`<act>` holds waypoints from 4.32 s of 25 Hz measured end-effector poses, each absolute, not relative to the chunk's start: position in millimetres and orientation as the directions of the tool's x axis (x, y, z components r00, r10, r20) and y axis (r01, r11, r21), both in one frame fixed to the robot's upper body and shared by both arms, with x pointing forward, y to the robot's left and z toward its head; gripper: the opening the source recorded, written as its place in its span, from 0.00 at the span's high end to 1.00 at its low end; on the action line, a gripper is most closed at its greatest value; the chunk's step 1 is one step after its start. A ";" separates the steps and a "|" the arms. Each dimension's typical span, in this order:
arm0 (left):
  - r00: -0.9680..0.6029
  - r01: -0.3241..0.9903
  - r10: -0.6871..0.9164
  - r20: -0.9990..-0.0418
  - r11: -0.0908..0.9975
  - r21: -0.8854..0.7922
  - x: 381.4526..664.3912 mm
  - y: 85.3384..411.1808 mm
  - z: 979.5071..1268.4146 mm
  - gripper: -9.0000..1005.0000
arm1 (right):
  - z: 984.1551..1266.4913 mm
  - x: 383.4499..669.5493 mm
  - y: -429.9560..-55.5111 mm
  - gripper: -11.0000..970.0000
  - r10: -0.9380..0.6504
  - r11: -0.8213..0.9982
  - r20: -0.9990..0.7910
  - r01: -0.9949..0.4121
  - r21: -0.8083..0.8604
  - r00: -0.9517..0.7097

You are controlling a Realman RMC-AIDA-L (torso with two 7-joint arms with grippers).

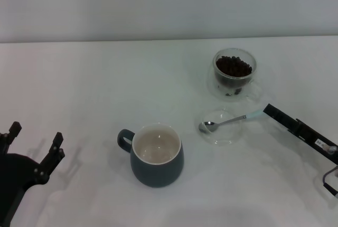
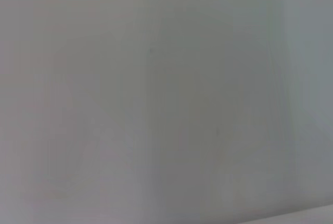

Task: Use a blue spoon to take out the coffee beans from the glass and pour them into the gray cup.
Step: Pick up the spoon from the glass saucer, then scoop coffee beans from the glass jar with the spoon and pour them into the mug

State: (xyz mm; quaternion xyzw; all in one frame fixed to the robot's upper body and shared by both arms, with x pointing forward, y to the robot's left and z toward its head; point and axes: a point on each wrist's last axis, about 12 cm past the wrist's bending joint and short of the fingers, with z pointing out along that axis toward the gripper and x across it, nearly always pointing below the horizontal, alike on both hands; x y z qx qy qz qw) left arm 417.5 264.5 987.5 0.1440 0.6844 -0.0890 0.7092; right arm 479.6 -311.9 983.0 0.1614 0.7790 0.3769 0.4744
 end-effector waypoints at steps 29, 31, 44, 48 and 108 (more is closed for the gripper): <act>0.041 0.311 0.089 -0.995 0.945 0.097 415.3 270.9 986.2 0.11 | 986.4 502.5 -271.6 0.12 0.559 0.670 -0.627 -0.151 0.727 -0.542; 0.049 0.311 0.090 -0.995 0.945 0.101 415.1 271.9 987.0 0.11 | 986.8 502.0 -273.5 0.16 0.573 0.665 -0.624 -0.144 0.733 -0.532; 0.060 0.308 0.097 -0.993 0.945 0.111 414.1 274.6 988.0 0.11 | 987.9 499.1 -278.0 0.27 0.604 0.650 -0.614 -0.133 0.749 -0.508; 0.061 0.308 0.098 -0.993 0.945 0.112 414.1 275.0 988.1 0.11 | 987.4 498.3 -279.3 0.32 0.609 0.647 -0.608 -0.126 0.752 -0.509; 0.019 0.185 -0.045 -0.999 0.982 -0.040 422.6 288.4 988.5 0.11 | 1072.6 580.8 -326.4 0.84 0.141 0.819 -0.972 -0.530 0.221 -0.187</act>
